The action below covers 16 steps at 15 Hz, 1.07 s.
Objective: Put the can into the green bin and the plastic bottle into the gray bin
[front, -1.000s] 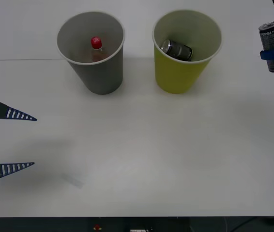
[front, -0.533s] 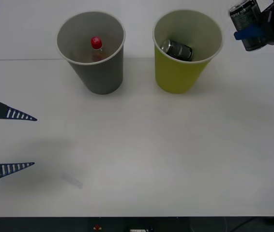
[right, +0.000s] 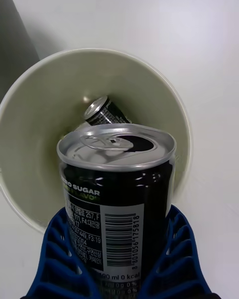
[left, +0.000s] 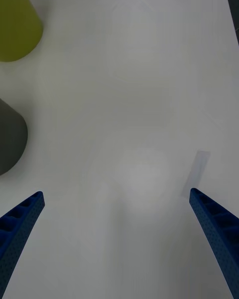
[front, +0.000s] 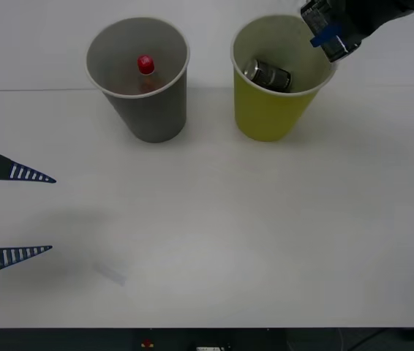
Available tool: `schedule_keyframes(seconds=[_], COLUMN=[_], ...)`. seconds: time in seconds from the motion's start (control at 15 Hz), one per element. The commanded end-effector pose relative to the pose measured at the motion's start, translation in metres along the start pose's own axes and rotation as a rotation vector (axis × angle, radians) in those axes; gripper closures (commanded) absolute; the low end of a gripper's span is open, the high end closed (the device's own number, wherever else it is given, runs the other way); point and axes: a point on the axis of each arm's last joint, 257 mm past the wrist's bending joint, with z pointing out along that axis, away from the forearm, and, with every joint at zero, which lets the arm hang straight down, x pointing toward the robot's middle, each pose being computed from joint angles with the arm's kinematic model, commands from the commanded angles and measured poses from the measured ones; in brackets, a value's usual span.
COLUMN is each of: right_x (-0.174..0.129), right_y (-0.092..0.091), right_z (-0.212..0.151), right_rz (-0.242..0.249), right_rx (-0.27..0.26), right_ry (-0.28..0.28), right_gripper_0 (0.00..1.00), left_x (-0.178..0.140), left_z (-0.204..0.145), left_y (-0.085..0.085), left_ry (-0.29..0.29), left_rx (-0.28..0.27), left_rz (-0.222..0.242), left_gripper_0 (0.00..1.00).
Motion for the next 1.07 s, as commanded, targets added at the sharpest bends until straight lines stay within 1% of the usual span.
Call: schedule_keyframes(seconds=[0.07, 0.33, 0.67, 0.73, 0.87, 0.93, 1.0, 1.07], right_x=[-0.011, -0.024, -0.030, -0.030, -0.030, -0.031, -0.030, -0.031], right_y=[0.008, 0.015, 0.015, 0.014, 0.013, 0.013, 0.012, 0.012], right_z=[0.017, 0.037, 0.047, 0.046, 0.046, 0.045, 0.045, 0.045], right_rz=[0.012, 0.010, 0.020, 0.010, -0.004, -0.002, -0.002, -0.001], right_rx=[-0.020, -0.004, 0.000, 0.001, 0.002, -0.001, 0.000, 0.000], right_ry=[0.029, 0.042, 0.045, 0.044, 0.040, 0.038, 0.038, 0.037], right_gripper_0=[1.00, 1.00, 1.00, 0.95, 0.29, 0.09, 0.00, 0.00], left_x=[0.000, 0.000, 0.000, 0.000, 0.000, 0.000, 0.000, 0.000], left_z=[0.000, 0.000, 0.000, 0.000, 0.000, 0.000, 0.000, 0.000], left_y=[0.000, 0.000, 0.000, 0.000, 0.000, 0.000, 0.000, 0.000], left_ry=[0.000, 0.000, 0.000, 0.000, 0.000, 0.000, 0.000, 0.000], left_rx=[0.000, 0.000, 0.000, 0.000, 0.000, 0.000, 0.000, 0.000], left_rz=[0.000, 0.000, 0.000, 0.000, 0.000, 0.000, 0.000, 0.000], left_gripper_0=[0.00, 0.00, 0.00, 0.00, 0.00, 0.00, 0.00, 0.00])
